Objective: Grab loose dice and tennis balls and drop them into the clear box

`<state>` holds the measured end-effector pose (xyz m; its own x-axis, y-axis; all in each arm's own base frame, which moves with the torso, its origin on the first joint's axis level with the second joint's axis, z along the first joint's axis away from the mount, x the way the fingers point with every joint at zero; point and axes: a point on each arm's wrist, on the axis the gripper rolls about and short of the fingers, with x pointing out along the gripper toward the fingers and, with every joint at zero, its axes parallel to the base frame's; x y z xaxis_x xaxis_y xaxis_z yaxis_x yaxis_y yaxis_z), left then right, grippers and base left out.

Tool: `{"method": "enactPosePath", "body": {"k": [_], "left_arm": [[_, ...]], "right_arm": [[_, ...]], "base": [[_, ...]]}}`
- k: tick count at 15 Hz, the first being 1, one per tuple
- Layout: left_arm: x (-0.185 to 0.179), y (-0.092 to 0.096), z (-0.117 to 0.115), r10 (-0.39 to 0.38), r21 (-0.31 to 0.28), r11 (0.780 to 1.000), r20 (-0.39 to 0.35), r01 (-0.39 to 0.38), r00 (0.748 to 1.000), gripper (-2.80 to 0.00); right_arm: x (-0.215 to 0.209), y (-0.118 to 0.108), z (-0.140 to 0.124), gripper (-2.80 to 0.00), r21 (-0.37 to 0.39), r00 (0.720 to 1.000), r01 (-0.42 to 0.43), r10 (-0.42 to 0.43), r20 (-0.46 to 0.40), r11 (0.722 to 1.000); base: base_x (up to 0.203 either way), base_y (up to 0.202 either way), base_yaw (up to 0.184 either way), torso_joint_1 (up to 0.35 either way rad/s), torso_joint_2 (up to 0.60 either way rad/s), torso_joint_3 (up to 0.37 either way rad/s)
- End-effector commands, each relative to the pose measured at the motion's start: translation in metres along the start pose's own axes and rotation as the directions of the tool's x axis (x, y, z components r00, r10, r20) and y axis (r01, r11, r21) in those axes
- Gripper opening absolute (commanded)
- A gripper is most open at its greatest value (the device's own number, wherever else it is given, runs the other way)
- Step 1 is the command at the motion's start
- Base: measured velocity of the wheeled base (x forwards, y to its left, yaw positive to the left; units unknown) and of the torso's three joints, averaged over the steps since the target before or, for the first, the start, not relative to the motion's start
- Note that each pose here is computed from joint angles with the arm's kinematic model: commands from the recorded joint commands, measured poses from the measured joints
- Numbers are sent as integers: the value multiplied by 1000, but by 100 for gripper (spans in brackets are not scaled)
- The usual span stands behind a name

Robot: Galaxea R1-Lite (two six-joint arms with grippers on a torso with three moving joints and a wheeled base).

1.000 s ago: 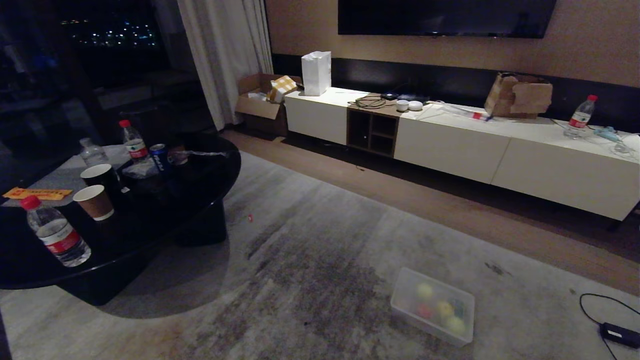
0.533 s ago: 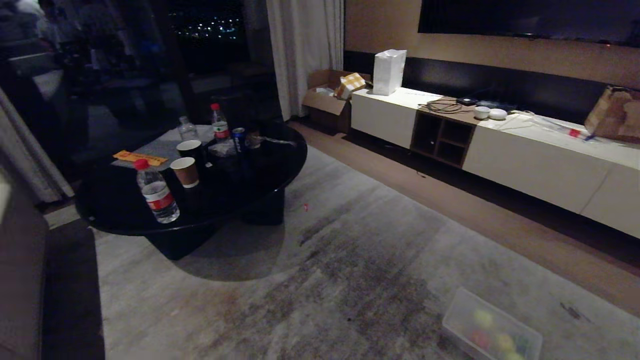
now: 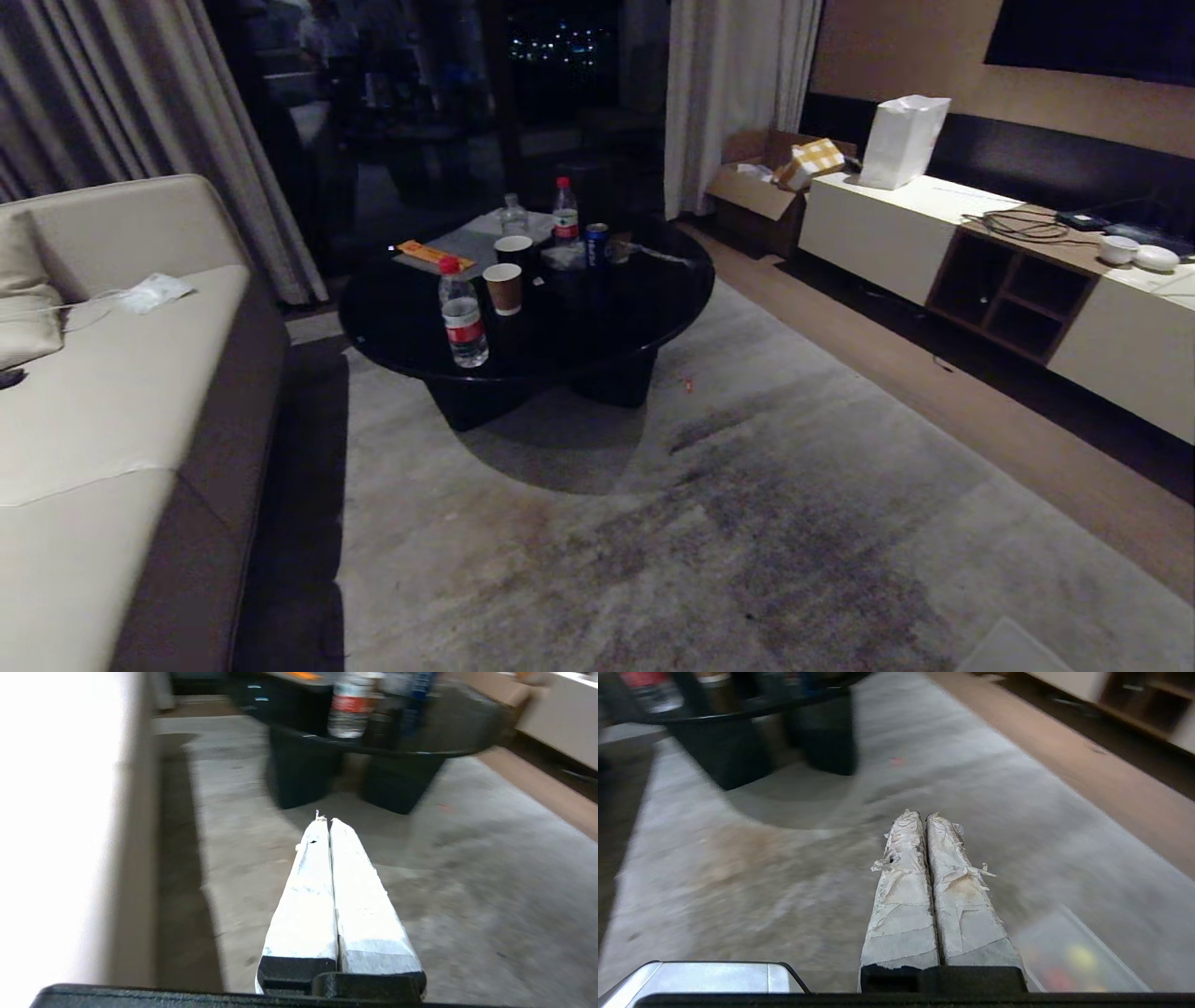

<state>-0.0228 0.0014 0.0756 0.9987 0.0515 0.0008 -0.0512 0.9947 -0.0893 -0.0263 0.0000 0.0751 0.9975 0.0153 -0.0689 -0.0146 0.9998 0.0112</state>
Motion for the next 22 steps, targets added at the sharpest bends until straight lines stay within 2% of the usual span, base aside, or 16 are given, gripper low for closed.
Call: {"method": "enactPosePath", "body": {"k": [1,10,17,22], "left_arm": [[0,0,0,1,-1,1000,-2,-1,1000,-280],[0,0,0,1,-3,1000,-2,-1,1000,-280],[0,0,0,2,-9,1000,-1,-2,1000,-280],[0,0,0,3,-10,1000,-1,-3,1000,-280]], "right_arm": [[0,0,0,-280,0,1000,-2,2,-2,1000],[0,0,0,-280,0,1000,-2,2,-2,1000],[0,0,0,-280,0,1000,-2,2,-2,1000],[0,0,0,-280,0,1000,-1,1,-2,1000]], "base": [[1,-9,162,-2,1,1],[-1,-6,145,4,3,4],[0,0,0,0,0,0],[-161,0,0,2,4,-1]]}}
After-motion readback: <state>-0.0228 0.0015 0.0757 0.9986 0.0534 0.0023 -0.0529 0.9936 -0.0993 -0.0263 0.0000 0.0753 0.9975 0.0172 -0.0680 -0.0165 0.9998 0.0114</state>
